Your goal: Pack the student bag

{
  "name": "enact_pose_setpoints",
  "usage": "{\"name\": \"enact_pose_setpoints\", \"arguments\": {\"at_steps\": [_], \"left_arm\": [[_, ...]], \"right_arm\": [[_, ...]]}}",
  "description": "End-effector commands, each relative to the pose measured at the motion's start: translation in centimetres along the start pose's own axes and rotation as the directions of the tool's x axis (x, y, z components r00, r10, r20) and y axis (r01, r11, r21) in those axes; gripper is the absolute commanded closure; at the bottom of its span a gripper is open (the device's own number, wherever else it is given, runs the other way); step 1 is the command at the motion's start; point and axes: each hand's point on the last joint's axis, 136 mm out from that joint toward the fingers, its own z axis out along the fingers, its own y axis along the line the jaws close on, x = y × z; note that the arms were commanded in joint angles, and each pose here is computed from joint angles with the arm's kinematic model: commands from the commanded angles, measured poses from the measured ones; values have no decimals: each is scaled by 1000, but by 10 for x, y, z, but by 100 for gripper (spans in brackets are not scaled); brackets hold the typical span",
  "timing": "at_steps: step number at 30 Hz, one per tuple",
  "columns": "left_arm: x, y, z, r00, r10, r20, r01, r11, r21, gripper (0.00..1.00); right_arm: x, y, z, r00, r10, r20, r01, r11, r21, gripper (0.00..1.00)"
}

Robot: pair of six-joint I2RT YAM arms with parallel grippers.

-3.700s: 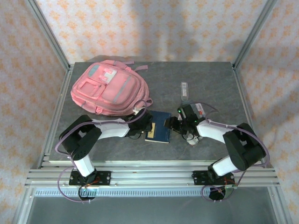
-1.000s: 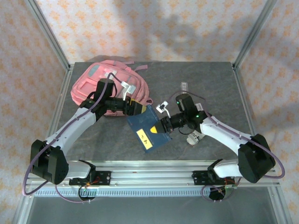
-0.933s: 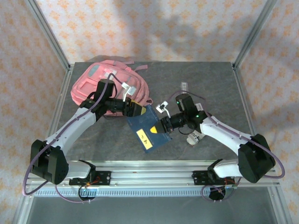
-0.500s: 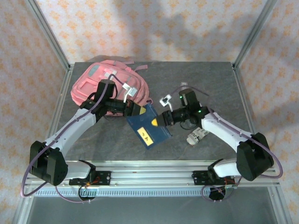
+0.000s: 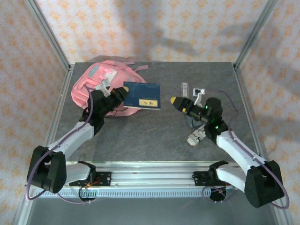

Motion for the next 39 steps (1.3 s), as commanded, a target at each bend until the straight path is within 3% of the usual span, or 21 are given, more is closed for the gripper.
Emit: {"name": "enact_pose_setpoints", "arguments": {"at_steps": [1, 8, 14, 20, 21, 22, 23, 24, 25, 27, 29, 35, 37, 39], "left_arm": [[-55, -62, -31, 925, -259, 276, 169, 935, 311, 100], [-39, -79, -42, 898, -315, 308, 192, 909, 370, 100], [-20, -86, -38, 899, -369, 237, 240, 867, 437, 100], [1, -92, -26, 914, -359, 189, 252, 867, 430, 100], [5, -91, -23, 916, -359, 178, 256, 866, 429, 100], [9, -91, -22, 917, -362, 166, 263, 863, 431, 100], [12, -91, -21, 918, -364, 159, 267, 861, 433, 100], [14, -90, -21, 918, -365, 155, 268, 860, 435, 100], [15, -88, -21, 918, -363, 157, 266, 861, 433, 98], [15, -81, -24, 917, -360, 173, 262, 868, 421, 65], [14, -72, -27, 929, -313, 196, 222, 897, 382, 41], [3, -25, -22, 980, -48, 192, 35, 997, 69, 25], [-1, 1, -20, 985, 81, 151, -65, 992, -108, 22], [-9, 18, -19, 967, 230, 109, -193, 942, -275, 21]], "right_arm": [[-30, 50, -9, 957, 18, 289, 29, 987, -158, 2], [-23, 87, 6, 935, 95, 341, 29, 940, -341, 2], [-23, 99, 38, 937, 151, 315, -6, 908, -419, 2], [-21, 115, 71, 953, 171, 249, -35, 880, -473, 7], [-21, 114, 77, 955, 180, 234, -50, 880, -472, 11], [-21, 114, 85, 959, 187, 214, -67, 880, -470, 20], [-18, 110, 95, 963, 199, 184, -97, 887, -451, 42], [-17, 107, 103, 966, 206, 159, -119, 894, -432, 75], [-13, 98, 116, 968, 222, 115, -163, 909, -382, 100], [-5, 89, 129, 974, 223, 41, -197, 922, -332, 100], [-2, 83, 125, 974, 228, 9, -212, 917, -338, 100], [-3, 34, 92, 976, 216, 35, -206, 961, -187, 100], [-4, 18, 80, 985, 169, 41, -164, 981, -101, 100], [-5, 7, 66, 992, 119, 46, -118, 992, -37, 100]]}}
